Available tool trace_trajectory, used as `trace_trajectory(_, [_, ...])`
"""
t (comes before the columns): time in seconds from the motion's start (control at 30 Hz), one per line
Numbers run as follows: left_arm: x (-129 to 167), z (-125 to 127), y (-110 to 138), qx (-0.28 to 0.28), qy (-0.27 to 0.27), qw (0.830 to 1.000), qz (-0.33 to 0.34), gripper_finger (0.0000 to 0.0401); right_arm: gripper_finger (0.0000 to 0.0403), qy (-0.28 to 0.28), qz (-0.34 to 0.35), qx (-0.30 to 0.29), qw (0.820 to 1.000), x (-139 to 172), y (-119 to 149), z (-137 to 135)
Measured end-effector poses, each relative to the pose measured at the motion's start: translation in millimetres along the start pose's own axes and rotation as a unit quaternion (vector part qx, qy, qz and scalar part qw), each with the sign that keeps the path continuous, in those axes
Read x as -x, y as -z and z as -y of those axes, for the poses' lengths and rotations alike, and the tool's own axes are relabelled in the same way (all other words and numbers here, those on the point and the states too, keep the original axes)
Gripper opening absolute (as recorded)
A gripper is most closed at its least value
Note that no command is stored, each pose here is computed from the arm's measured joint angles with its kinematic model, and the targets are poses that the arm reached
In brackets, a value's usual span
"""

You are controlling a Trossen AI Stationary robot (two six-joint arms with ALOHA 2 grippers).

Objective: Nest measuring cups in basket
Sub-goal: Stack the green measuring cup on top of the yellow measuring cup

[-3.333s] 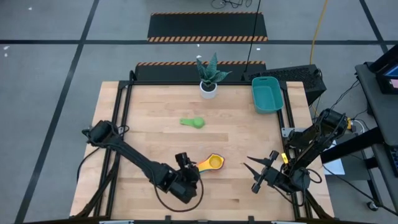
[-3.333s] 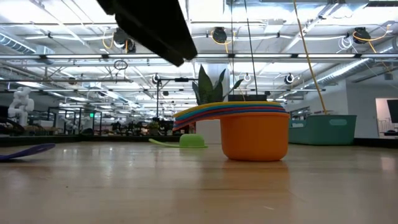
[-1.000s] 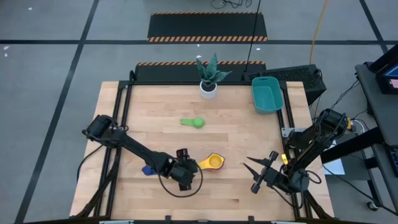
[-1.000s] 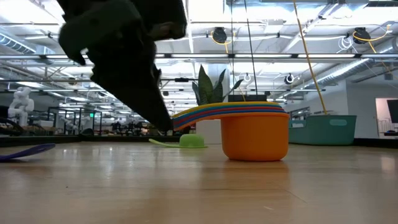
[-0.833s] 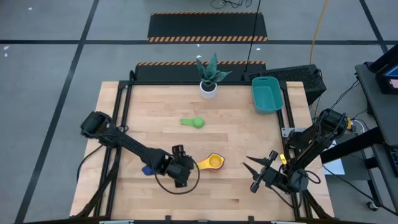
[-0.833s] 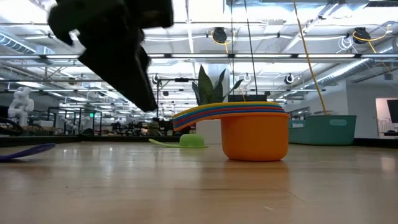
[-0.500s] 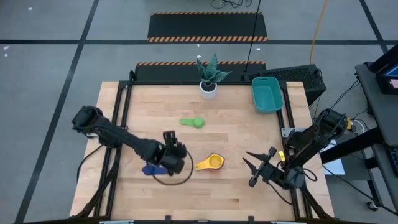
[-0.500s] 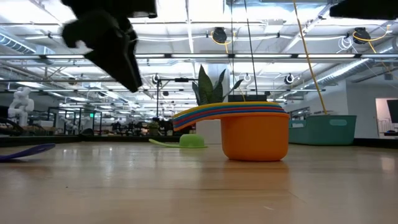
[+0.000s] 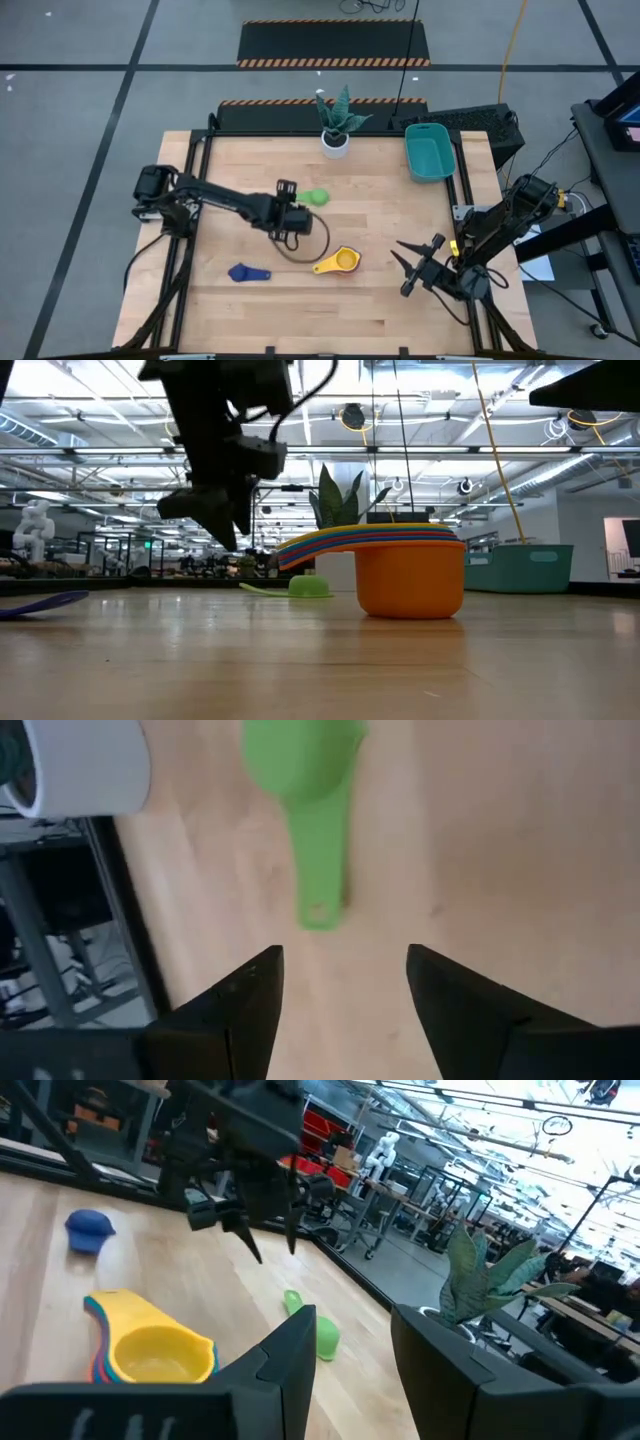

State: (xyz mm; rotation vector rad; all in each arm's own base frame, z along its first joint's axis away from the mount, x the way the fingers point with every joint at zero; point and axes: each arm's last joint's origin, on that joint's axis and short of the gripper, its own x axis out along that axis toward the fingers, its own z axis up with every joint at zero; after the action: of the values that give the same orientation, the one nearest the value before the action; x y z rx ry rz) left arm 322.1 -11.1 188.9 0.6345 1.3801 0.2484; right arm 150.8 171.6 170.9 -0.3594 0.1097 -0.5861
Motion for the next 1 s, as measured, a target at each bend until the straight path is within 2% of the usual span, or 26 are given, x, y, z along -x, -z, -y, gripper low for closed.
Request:
trace_trajectory(0.17, [-20.0,-20.7,6.3,-0.019,0.01,0.999,-0.025,0.0216,0.0125,0.007,-0.003,0.008,1.0,-3.2,5.9,4.4])
trace_trajectory(0.27, [-33.5,-32.2,6.0,-0.022,0.025,0.999,-0.019,0.0216,0.0125,0.011,-0.004,0.007,1.0,-5.0,9.1,8.5])
trace_trajectory(0.4, [-49.6,-37.5,6.6,-0.065,0.034,0.997,-0.024,0.0216,0.0125,0.015,-0.006,0.01,1.0,-6.9,11.1,13.3])
trace_trajectory(0.57, [-56.4,-35.7,7.0,-0.127,0.046,0.99,-0.029,0.0216,0.0125,0.019,-0.008,0.022,1.0,-8.7,10.8,15.5])
trace_trajectory(0.73, [-57.0,-35.6,5.1,-0.176,0.079,0.981,0.003,0.0216,0.0125,0.022,-0.009,0.029,0.999,-9.8,10.7,15.8])
trace_trajectory(1.0, [-75.5,-30.4,22.3,-0.182,0.095,0.979,-0.01,0.0216,0.0125,0.02,-0.008,0.033,0.999,-9.4,10.6,15.6])
